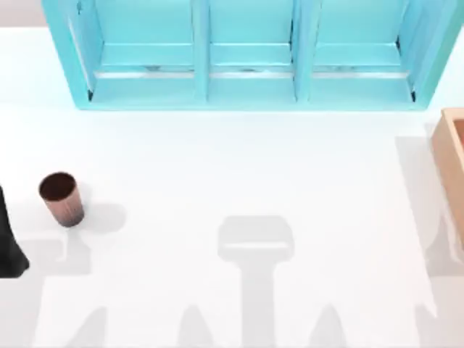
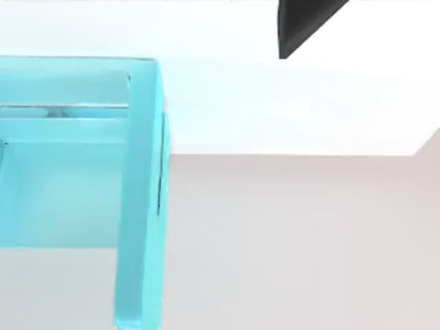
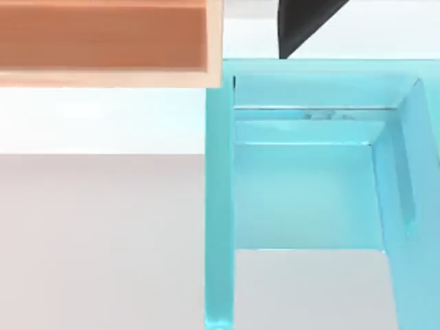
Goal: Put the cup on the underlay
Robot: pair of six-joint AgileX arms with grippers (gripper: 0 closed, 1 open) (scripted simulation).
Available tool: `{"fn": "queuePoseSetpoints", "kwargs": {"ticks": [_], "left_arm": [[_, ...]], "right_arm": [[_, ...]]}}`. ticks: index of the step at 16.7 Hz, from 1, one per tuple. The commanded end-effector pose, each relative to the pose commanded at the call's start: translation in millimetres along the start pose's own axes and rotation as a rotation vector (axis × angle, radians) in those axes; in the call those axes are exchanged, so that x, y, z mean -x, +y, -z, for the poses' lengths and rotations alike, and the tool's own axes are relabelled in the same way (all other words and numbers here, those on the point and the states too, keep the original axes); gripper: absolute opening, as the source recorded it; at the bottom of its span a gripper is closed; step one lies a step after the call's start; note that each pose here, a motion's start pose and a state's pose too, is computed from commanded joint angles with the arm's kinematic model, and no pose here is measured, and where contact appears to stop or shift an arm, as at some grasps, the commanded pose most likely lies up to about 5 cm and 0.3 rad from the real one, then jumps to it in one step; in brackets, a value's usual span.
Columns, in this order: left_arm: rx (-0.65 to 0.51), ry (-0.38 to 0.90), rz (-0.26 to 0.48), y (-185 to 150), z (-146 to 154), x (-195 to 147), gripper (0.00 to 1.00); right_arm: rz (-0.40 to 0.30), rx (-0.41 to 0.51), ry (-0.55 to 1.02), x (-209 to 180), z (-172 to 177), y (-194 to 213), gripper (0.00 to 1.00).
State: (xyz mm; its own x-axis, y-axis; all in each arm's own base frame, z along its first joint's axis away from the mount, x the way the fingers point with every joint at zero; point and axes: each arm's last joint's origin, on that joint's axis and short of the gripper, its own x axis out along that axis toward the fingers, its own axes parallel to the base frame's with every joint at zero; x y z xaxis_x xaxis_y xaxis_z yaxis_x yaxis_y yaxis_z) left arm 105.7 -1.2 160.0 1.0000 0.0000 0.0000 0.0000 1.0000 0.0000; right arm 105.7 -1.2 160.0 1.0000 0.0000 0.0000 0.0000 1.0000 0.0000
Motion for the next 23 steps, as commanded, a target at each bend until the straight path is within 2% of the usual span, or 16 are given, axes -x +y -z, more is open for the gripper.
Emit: {"fn": "queuePoseSetpoints", "kwargs": {"ticks": [3, 5, 8, 11, 14, 18, 21, 23], "left_arm": [[-0.010, 0.010, 0.002, -0.2, -1.0, -0.2, 1.00], [-0.061, 0.060, 0.013, -1.1, -6.4, -1.2, 1.00], [-0.214, 0.211, 0.063, -4.0, -20.4, -7.0, 1.00], [-0.429, 0.443, 0.177, -8.7, -34.6, -22.9, 1.00], [-0.654, 0.723, 0.371, -15.5, -41.5, -50.8, 1.00], [-0.887, 1.065, 0.719, -27.1, -38.8, -98.8, 1.00], [-0.992, 1.234, 0.976, -36.1, -33.8, -137.5, 1.00], [-1.047, 1.286, 1.112, -41.2, -34.4, -162.2, 1.00]], "right_arm": [[0.000, 0.000, 0.000, 0.0, 0.0, 0.0, 1.00], [0.000, 0.000, 0.000, 0.0, 0.0, 0.0, 1.00], [0.000, 0.000, 0.000, 0.0, 0.0, 0.0, 1.00], [0.000, 0.000, 0.000, 0.0, 0.0, 0.0, 1.00], [0.000, 0.000, 0.000, 0.0, 0.0, 0.0, 1.00], [0.000, 0.000, 0.000, 0.0, 0.0, 0.0, 1.00], [0.000, 0.000, 0.000, 0.0, 0.0, 0.0, 1.00], [0.000, 0.000, 0.000, 0.0, 0.0, 0.0, 1.00]]}}
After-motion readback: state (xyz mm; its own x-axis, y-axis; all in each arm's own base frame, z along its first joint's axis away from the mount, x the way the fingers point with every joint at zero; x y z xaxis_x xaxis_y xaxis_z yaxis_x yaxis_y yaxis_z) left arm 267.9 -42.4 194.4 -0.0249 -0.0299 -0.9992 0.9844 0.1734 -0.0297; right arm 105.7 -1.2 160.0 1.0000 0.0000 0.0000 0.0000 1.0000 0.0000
